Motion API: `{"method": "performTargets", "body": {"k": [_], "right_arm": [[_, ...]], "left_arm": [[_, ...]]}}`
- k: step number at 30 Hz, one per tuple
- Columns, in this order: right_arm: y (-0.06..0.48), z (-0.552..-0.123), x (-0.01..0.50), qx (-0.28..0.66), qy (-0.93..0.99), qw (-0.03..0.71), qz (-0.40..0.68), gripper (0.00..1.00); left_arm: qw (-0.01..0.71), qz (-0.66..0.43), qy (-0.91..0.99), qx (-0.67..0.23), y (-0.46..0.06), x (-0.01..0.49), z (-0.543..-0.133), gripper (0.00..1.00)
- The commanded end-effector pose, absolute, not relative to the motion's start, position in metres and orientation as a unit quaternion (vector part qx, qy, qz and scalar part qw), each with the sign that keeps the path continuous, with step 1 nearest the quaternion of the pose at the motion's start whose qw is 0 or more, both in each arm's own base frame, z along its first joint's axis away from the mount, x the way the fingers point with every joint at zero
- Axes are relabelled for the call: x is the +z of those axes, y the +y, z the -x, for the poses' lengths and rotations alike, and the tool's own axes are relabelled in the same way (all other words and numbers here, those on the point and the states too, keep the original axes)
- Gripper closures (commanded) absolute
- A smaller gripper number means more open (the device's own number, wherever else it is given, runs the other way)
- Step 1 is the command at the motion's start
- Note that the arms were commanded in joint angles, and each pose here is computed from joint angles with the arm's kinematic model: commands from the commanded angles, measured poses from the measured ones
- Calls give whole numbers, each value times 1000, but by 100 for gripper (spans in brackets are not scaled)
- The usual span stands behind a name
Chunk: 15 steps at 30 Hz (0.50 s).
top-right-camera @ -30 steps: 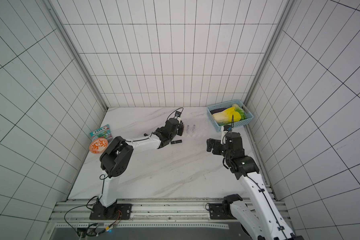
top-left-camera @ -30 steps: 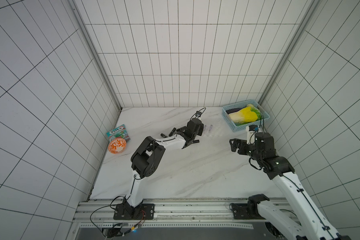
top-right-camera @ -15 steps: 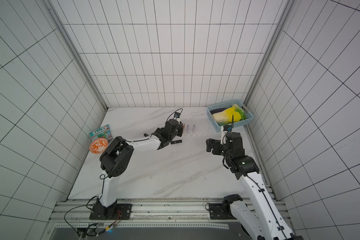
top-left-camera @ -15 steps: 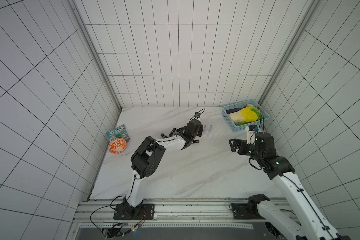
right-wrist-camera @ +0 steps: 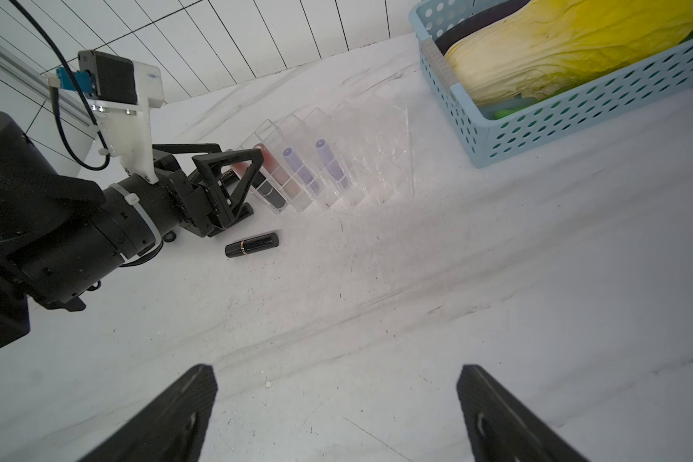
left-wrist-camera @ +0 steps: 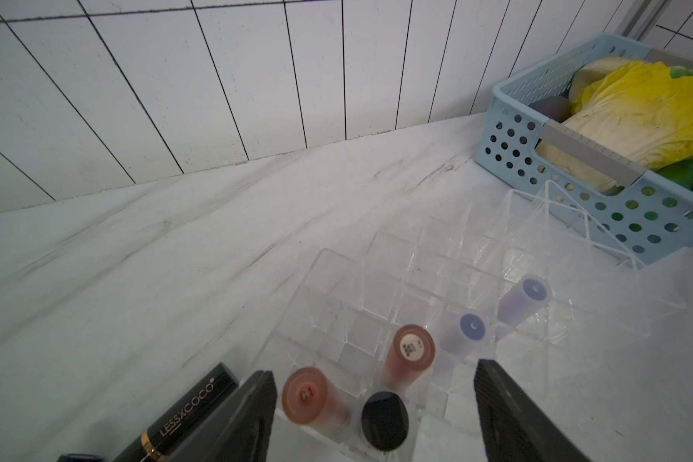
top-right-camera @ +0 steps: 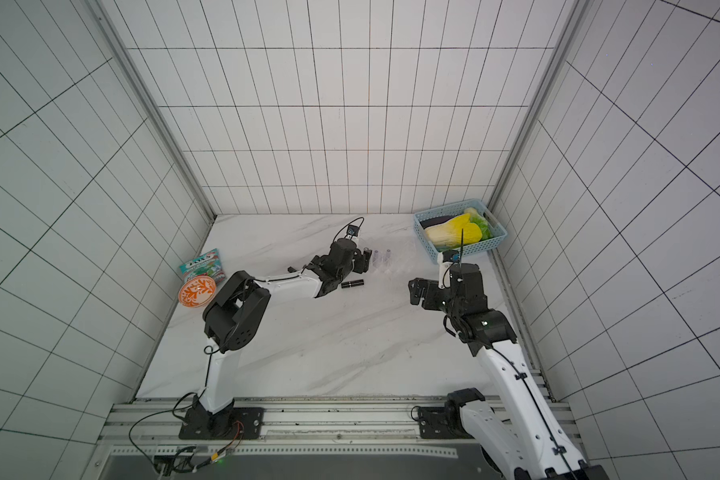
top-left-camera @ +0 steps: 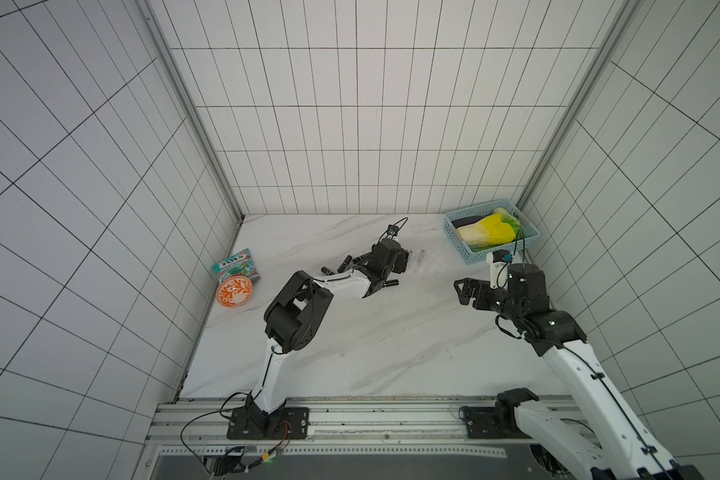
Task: Arrange the lipsticks in the organizer
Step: Place the lipstick in the storage box, then adjust the lipstick at the center of the board.
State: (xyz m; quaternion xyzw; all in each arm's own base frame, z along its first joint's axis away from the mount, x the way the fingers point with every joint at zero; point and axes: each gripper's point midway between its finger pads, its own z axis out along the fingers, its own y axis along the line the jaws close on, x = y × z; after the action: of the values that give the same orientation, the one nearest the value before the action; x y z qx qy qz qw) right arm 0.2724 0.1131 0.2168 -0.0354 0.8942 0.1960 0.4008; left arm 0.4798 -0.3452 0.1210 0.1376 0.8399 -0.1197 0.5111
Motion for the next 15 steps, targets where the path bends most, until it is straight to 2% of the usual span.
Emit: {"method": "performTargets", "body": {"k": [1, 6, 10, 15], "right_arm": [[129, -276, 219, 230, 895, 377, 60, 6], [174, -280, 214, 284, 891, 330, 131, 9], [224, -281, 209, 250, 893, 302, 221, 12], [292, -291, 210, 255, 873, 287, 302, 13]], "left_arm": [[528, -84, 836, -127, -313, 163, -476, 22], [462, 29, 874, -146, -220, 169, -462, 24], [441, 131, 872, -167, -130, 156, -443, 25], [420, 164, 875, -174, -82, 131, -445, 24]]}}
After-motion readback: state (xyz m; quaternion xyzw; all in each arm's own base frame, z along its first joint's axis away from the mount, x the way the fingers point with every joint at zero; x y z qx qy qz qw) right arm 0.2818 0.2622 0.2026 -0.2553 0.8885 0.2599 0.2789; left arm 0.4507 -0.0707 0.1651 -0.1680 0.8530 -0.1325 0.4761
